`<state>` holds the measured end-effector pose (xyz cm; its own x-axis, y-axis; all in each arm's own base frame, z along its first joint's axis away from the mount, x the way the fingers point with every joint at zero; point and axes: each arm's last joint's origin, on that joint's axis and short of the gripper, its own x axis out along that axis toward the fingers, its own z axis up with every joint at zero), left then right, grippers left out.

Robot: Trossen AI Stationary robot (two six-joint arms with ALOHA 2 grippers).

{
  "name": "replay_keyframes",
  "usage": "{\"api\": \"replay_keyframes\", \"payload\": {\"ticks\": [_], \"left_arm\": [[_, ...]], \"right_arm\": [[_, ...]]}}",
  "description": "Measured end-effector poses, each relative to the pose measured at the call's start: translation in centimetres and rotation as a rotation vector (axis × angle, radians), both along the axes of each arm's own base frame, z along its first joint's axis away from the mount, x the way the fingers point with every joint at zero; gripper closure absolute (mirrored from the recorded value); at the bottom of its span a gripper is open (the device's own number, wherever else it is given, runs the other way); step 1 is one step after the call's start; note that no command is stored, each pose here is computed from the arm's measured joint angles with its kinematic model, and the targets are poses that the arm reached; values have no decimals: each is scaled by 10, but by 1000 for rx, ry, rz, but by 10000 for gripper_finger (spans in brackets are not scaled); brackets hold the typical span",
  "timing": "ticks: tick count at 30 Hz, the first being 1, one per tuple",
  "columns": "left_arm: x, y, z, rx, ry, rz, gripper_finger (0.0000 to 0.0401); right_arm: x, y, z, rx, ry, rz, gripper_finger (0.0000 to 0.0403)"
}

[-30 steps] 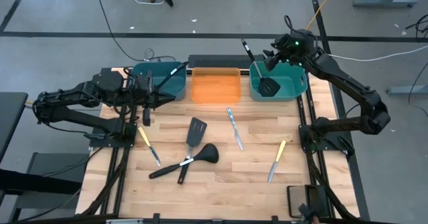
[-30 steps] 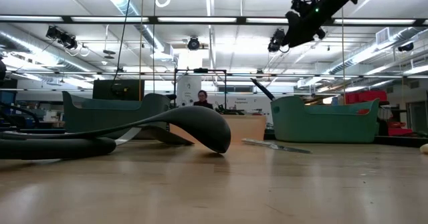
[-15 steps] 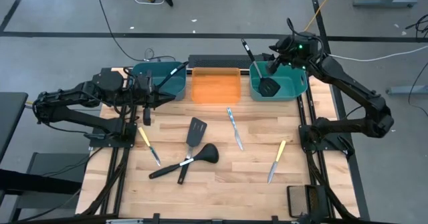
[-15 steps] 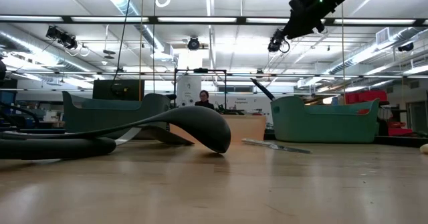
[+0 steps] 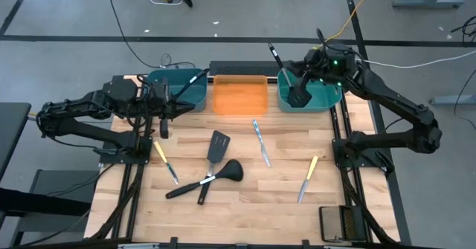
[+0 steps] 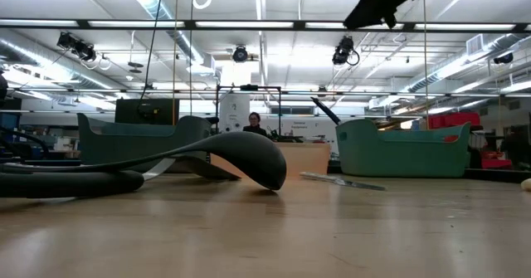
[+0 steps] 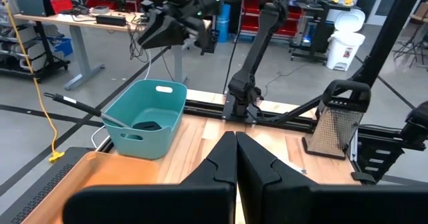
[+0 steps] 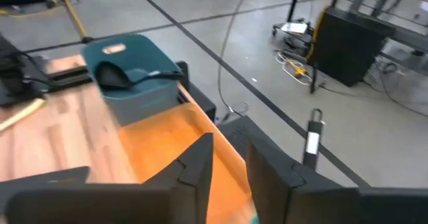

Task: Pick & Place Kitchen Items
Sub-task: Put the yellow knife into the orange bin

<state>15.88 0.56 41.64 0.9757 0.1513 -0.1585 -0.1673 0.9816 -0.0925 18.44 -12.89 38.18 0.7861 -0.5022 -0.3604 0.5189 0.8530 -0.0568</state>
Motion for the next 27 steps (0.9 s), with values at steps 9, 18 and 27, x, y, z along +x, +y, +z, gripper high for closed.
{"api": "replay_keyframes", "payload": {"ticks": [9, 18, 27], "left_arm": [[0, 0, 0, 0, 0, 1, 399], [0, 0, 0, 1, 0, 3, 399], [0, 0, 0, 1, 0, 3, 399]], "right_arm": [[-3, 36, 14, -2, -83, 122, 364], [-7, 67, 24, 9, -142, 248, 398], [-5, 98, 22, 19, -109, 419, 399]]}}
